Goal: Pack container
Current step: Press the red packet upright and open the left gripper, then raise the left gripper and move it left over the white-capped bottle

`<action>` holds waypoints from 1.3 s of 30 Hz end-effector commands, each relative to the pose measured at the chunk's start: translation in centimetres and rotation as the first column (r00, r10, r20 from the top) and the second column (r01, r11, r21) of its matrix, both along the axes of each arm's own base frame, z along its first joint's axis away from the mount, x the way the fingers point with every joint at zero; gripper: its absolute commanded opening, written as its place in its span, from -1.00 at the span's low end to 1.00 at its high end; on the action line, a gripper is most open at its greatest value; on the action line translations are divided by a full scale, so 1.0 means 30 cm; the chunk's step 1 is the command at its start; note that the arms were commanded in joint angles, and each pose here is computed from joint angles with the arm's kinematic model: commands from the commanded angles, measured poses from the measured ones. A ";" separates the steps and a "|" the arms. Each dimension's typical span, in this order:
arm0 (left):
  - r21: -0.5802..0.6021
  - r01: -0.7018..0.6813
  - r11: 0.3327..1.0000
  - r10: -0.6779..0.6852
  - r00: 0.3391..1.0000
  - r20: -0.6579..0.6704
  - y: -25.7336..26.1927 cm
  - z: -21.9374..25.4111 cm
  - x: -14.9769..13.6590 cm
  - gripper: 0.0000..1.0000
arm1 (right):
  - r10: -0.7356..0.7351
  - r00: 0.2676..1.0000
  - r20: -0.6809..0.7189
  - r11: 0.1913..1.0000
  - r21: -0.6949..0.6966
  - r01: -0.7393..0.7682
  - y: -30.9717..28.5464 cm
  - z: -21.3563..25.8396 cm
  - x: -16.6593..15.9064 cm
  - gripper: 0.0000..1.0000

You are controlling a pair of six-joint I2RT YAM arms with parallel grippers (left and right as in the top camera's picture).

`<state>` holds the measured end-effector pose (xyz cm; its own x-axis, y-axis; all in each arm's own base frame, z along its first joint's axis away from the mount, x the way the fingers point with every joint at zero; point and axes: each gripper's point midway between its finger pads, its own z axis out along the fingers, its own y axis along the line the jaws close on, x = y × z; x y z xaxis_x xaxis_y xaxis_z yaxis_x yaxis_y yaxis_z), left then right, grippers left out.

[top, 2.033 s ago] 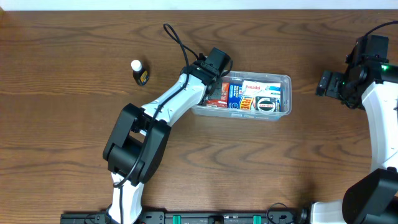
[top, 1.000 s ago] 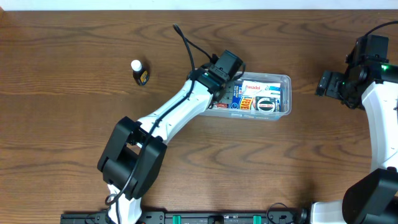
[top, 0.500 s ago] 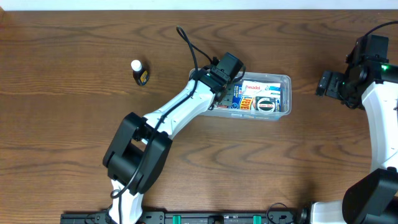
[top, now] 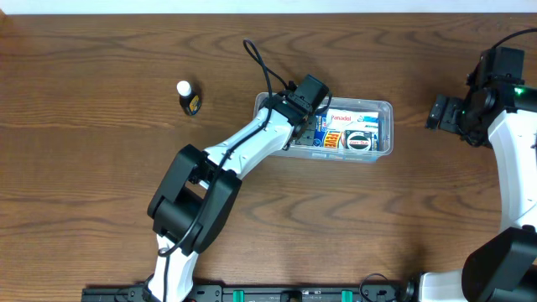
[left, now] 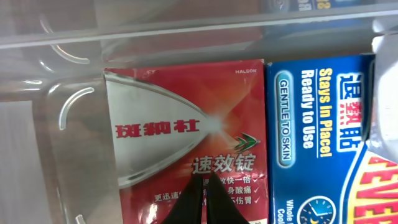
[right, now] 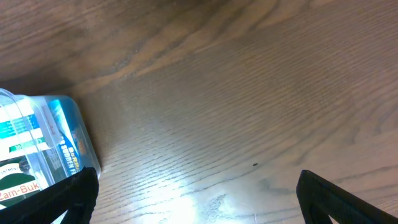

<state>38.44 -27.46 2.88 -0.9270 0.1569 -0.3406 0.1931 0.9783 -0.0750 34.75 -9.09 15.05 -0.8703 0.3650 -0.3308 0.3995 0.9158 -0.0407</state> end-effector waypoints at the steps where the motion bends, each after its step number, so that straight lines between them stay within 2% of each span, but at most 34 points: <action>1: 0.041 0.008 0.999 -0.006 0.999 -0.043 0.019 -0.074 -0.019 -0.88 | 0.002 1.000 -0.003 1.000 -0.008 -0.002 -0.008 0.000 0.000 0.99; 5: 0.005 0.007 1.000 -0.007 1.000 0.005 0.003 0.015 0.002 -0.88 | 0.001 1.000 -0.003 1.000 -0.008 -0.001 -0.008 0.000 0.000 0.98; 11: -0.095 0.018 0.995 -0.002 0.986 0.165 -0.004 0.303 0.044 -0.88 | 0.002 1.000 -0.003 1.000 -0.008 -0.002 -0.008 0.000 0.000 0.99; 16: -0.098 -0.059 0.993 0.088 0.942 0.324 0.157 0.578 0.061 -0.88 | 0.002 1.000 -0.003 1.000 -0.008 -0.002 -0.008 0.000 0.000 0.99; 20: -0.047 -0.175 0.983 0.178 0.888 0.425 0.378 0.745 0.056 -0.86 | 0.002 1.000 -0.003 1.000 -0.008 -0.002 -0.008 0.000 0.000 0.98; 21: -0.036 -0.202 0.979 0.197 0.874 0.445 0.433 0.778 0.055 -0.79 | 0.002 1.000 -0.003 1.000 -0.008 -0.002 -0.008 0.000 0.000 0.98; 22: -0.028 -0.227 0.974 0.214 0.862 0.460 0.489 0.806 0.054 -0.56 | 0.002 1.000 -0.003 1.000 -0.008 -0.002 -0.008 0.000 0.000 0.98; 23: -0.025 -0.243 0.970 0.226 0.853 0.471 0.532 0.826 0.054 0.02 | 0.002 1.000 -0.003 1.000 -0.008 -0.002 -0.008 0.000 0.000 0.98; 24: -0.021 -0.262 0.965 0.240 0.844 0.479 0.574 0.842 0.055 0.33 | 0.002 1.000 -0.003 1.000 -0.008 -0.002 -0.008 0.000 0.000 0.98; 25: -0.013 -0.283 0.959 0.253 0.836 0.487 0.623 0.856 0.057 0.56 | 0.002 1.000 -0.003 1.000 -0.008 -0.002 -0.007 0.000 0.000 0.99; 27: 0.004 -0.320 0.947 0.277 0.827 0.490 0.698 0.860 0.063 0.82 | 0.002 1.000 -0.003 1.000 -0.008 -0.002 -0.008 0.000 0.000 0.99; 29: 0.013 -0.352 0.936 0.303 0.823 0.480 0.754 0.849 0.072 0.90 | 0.002 1.000 -0.003 1.000 -0.008 -0.002 -0.008 0.000 0.000 0.99; 36: 0.046 -0.290 0.956 0.253 0.893 0.373 0.799 0.711 0.128 1.00 | 0.002 1.000 -0.003 1.000 -0.008 -0.002 -0.008 0.000 0.000 0.98; 39: 0.096 -0.275 0.957 0.231 0.917 0.326 0.824 0.630 0.156 0.96 | 0.002 1.000 -0.003 1.000 -0.008 -0.002 -0.008 0.000 0.000 0.99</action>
<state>42.23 -2.98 23.97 -0.7527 -0.0627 -0.6553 -0.1271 0.9906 0.0512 34.75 -9.09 15.05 -0.8703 0.3650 -0.3308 0.3995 0.9158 -0.0407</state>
